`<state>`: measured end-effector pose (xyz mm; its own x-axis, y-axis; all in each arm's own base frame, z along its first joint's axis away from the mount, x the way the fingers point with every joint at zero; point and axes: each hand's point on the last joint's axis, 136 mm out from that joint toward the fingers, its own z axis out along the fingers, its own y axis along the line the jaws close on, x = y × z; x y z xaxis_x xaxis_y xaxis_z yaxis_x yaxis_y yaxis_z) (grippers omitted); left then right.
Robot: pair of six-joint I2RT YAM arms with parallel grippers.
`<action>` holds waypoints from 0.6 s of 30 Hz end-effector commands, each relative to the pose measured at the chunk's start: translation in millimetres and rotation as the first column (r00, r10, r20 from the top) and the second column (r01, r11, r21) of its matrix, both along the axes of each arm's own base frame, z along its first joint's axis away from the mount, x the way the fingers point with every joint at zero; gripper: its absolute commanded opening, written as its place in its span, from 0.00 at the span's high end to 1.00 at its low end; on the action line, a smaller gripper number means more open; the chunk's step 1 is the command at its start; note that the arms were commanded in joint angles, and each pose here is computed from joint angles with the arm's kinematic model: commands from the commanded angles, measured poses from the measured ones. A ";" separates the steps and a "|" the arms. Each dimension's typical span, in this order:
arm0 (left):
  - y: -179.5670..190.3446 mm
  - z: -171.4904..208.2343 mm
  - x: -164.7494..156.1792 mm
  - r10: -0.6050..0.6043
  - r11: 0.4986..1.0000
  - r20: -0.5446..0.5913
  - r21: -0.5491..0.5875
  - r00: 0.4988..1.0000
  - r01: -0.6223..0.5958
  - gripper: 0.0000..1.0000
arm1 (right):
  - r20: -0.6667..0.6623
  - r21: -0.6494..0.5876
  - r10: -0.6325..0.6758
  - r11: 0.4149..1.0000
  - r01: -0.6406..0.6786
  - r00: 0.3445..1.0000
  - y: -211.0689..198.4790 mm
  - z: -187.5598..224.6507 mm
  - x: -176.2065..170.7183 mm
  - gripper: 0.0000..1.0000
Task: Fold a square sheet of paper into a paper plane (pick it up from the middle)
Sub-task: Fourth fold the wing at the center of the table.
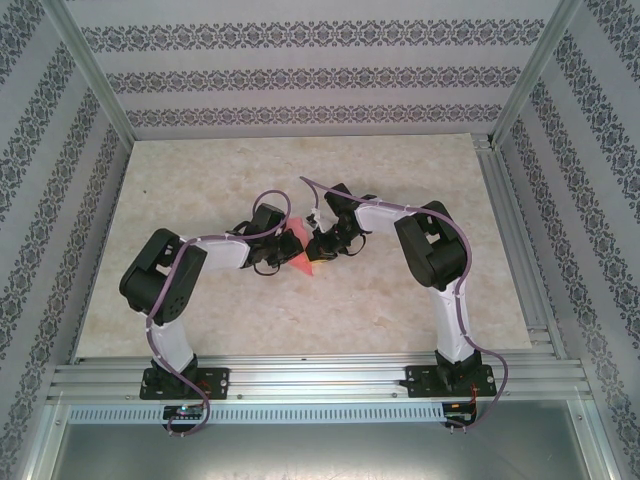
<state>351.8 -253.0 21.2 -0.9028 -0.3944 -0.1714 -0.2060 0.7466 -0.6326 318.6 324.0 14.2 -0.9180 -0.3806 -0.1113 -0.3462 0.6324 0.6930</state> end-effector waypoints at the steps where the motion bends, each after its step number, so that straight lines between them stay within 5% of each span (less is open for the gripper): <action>1: 16.7 -26.8 -8.7 0.050 0.995 -0.072 0.093 0.996 -0.044 0.88 | 0.021 -0.024 -0.004 1.000 0.004 1.000 -3.4 -12.6 9.4 0.90; 18: 26.4 -33.1 -12.6 0.057 0.987 -0.094 0.158 0.994 -0.042 0.89 | 0.092 0.051 -0.079 0.996 0.075 0.993 -15.4 36.1 0.4 0.76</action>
<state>354.4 -248.1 18.1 -0.8953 -0.4091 -0.1765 -0.2298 0.7634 -0.6037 310.0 306.4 32.8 -0.9297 -0.3382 -0.1457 -0.3417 0.6445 0.6840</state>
